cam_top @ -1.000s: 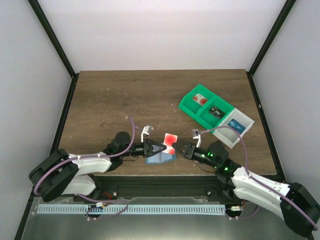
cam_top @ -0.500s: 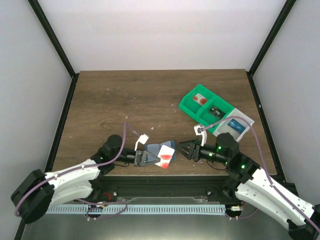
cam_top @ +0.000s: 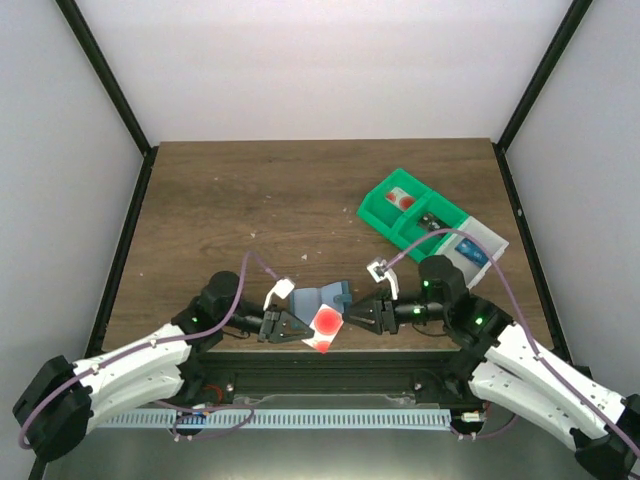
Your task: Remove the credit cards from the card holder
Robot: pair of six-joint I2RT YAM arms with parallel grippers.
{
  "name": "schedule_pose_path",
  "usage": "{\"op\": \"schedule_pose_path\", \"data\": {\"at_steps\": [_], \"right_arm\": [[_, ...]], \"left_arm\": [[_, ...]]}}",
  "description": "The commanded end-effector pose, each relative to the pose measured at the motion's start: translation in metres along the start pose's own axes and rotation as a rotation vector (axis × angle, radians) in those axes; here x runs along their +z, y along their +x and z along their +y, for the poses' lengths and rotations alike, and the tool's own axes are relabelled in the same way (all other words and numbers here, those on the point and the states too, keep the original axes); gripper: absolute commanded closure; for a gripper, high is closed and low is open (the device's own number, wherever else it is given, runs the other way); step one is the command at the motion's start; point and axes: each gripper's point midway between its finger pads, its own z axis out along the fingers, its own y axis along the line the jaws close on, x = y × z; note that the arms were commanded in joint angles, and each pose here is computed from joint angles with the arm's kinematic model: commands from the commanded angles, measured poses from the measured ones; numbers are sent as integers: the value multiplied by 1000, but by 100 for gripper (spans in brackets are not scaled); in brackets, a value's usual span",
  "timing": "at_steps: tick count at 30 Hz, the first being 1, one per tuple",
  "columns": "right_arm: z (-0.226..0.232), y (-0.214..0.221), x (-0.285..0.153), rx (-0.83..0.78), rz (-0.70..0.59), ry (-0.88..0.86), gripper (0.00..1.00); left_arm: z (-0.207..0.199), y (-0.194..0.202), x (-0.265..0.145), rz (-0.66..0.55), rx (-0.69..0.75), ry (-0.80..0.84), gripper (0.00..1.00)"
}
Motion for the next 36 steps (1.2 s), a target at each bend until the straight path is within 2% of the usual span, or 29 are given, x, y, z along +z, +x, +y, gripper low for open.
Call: {"op": "schedule_pose_path", "data": {"at_steps": [1,14,17,23,24,25,29,31,35,36], "right_arm": [[15,4,3,-15,43,-105,59],[-4,10,14,7,88,-52,56],[0,12,14,-2,96,-78,67],[5,14,14,-12,102,-115,99],[5,14,13,-12,97,-115,99],[4,14,13,-12,91,-112,100],[-7,6,14,6,27,-54,99],[-13,-3,11,18,-24,-4,100],[-27,-35,-3,37,-181,155,100],[-31,-43,-8,40,-223,200,100]], "left_arm": [[-11,0,1,17,43,41,100],[-13,1,1,25,48,55,100],[-13,1,1,26,45,53,100],[-11,0,1,25,44,48,100],[-10,-1,1,19,42,39,100],[-7,-3,1,10,35,21,93],[6,-16,0,-45,25,-91,49],[13,-28,-4,-96,25,-170,32],[27,-61,-23,-241,30,-388,23],[34,-68,-31,-277,29,-459,9]]}}
